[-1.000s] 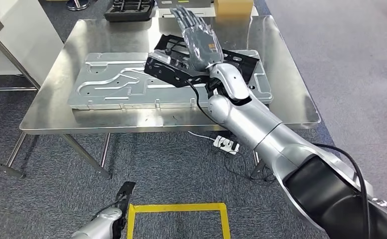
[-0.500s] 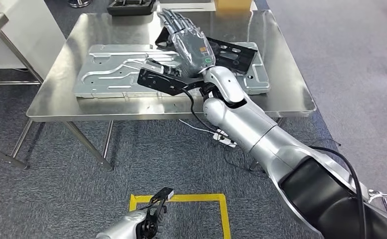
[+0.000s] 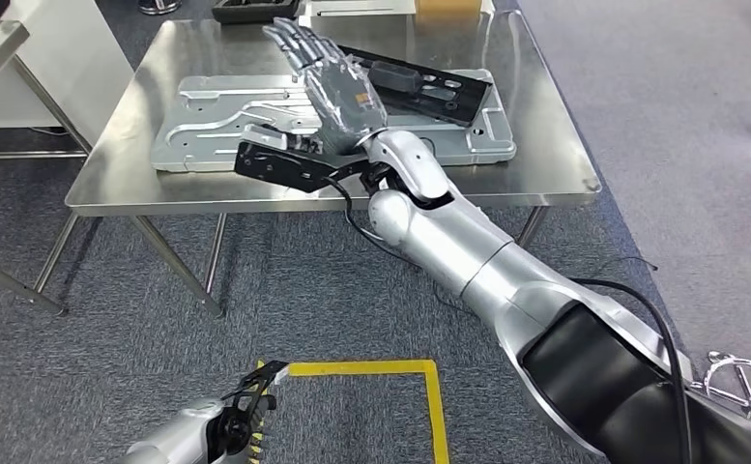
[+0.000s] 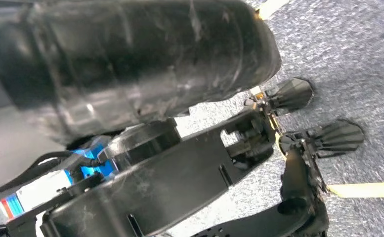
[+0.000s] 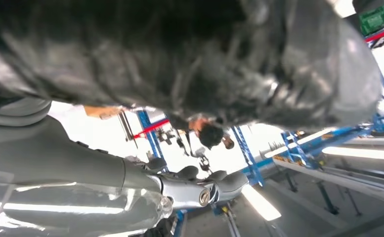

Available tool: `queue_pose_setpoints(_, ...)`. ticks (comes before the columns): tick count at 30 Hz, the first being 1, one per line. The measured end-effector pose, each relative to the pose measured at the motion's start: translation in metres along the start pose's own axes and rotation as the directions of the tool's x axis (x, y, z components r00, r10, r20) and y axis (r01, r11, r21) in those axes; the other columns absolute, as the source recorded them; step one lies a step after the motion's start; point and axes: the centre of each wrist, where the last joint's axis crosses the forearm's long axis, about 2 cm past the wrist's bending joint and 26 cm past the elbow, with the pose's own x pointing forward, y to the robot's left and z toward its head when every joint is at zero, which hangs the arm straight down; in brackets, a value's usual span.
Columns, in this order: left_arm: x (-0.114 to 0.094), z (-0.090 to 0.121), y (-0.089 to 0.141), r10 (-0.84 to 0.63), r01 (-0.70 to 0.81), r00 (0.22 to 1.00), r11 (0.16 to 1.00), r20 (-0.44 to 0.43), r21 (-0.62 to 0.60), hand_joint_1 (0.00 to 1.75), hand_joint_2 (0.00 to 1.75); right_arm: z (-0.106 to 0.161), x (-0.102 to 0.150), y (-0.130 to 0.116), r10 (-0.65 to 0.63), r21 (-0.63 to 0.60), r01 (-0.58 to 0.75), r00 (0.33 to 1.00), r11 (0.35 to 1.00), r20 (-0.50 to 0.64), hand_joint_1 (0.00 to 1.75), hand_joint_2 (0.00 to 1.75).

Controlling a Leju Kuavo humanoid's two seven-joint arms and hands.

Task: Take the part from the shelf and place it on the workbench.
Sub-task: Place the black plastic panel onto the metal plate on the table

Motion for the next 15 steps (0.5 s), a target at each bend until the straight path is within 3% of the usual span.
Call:
queue_pose_setpoints(8, -0.013, -0.007, 0.002, 0.044, -0.044, 0.999, 0.999, -0.013, -0.012, 0.00, 0.00, 0.003, -0.006, 0.004, -0.003, 0.016, 0.004, 1.000, 1.000, -0.028, 0.00, 0.00)
queue_pose_setpoints(15, -0.016, -0.008, 0.006, 0.136, -0.136, 0.991, 0.989, 0.012, 0.057, 0.00, 0.00, 0.002, -0.002, 0.007, -0.012, 0.021, 0.012, 1.000, 1.000, -0.024, 0.00, 0.00)
